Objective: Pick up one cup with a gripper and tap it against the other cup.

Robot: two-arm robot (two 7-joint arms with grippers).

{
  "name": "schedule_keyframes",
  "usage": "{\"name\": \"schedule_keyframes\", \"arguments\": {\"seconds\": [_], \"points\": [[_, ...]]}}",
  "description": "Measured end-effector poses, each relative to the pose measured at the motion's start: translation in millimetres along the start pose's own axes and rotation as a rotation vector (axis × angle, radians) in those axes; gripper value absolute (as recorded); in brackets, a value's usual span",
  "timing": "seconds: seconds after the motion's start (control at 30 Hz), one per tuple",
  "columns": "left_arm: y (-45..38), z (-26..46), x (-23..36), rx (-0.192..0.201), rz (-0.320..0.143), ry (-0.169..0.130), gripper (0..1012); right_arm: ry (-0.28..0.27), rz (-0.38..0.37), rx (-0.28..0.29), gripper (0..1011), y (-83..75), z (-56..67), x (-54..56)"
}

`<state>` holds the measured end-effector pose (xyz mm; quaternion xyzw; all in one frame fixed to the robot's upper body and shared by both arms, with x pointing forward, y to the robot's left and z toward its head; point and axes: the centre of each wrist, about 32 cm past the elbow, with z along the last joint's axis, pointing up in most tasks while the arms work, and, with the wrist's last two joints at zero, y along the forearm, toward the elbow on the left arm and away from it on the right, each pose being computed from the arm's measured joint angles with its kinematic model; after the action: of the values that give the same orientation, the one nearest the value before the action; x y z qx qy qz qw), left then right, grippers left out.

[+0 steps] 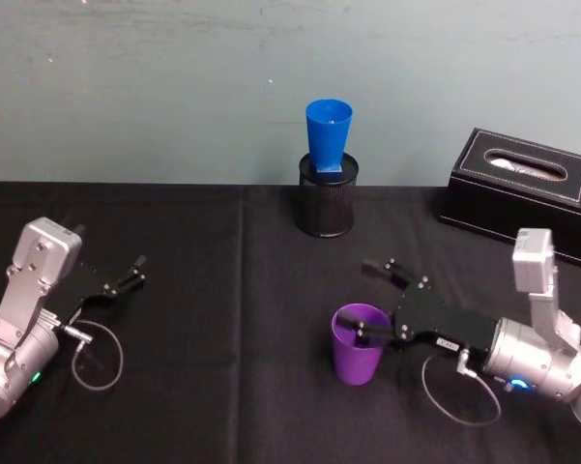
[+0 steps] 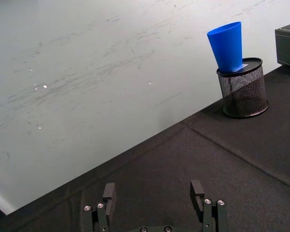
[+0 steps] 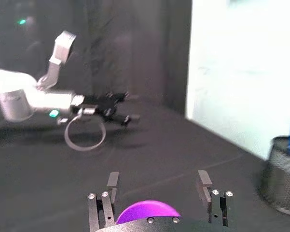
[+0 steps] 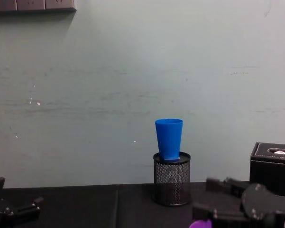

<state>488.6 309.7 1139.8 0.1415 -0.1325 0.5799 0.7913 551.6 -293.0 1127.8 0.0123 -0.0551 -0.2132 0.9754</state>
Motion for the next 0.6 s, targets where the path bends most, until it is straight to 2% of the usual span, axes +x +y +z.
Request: {"name": "schedule_keyframes", "arguments": {"seconds": [0.17, 0.23, 0.33, 0.47, 0.5, 0.53, 0.57, 0.6], "points": [[0.0, 0.0, 0.0, 0.000, 0.000, 0.000, 1011, -0.004, -0.085, 0.036, 1000, -0.9, 10.0, -5.5], [0.0, 0.0, 0.0, 0.000, 0.000, 0.000, 1011, -0.001, -0.148, 0.046, 1000, 0.0, 16.9, -9.6], [0.0, 0.0, 0.0, 0.000, 0.000, 0.000, 1011, 0.005, -0.201, 0.039, 1000, 2.2, 21.9, -13.2], [0.0, 0.0, 0.0, 0.000, 0.000, 0.000, 1011, 0.020, -0.291, 0.003, 1000, 8.6, 28.3, -19.3], [0.0, 0.0, 0.0, 0.000, 0.000, 0.000, 1011, 0.032, -0.333, -0.017, 1000, 11.7, 29.1, -22.6], [0.0, 0.0, 0.0, 0.000, 0.000, 0.000, 1011, 0.032, -0.333, -0.017, 1000, 11.7, 29.1, -22.6], [0.0, 0.0, 0.0, 0.000, 0.000, 0.000, 1011, 0.049, -0.396, -0.043, 1000, 17.5, 29.6, -27.7], [0.0, 0.0, 0.0, 0.000, 0.000, 0.000, 1011, 0.054, -0.418, -0.050, 1000, 19.5, 29.5, -29.4]]}}
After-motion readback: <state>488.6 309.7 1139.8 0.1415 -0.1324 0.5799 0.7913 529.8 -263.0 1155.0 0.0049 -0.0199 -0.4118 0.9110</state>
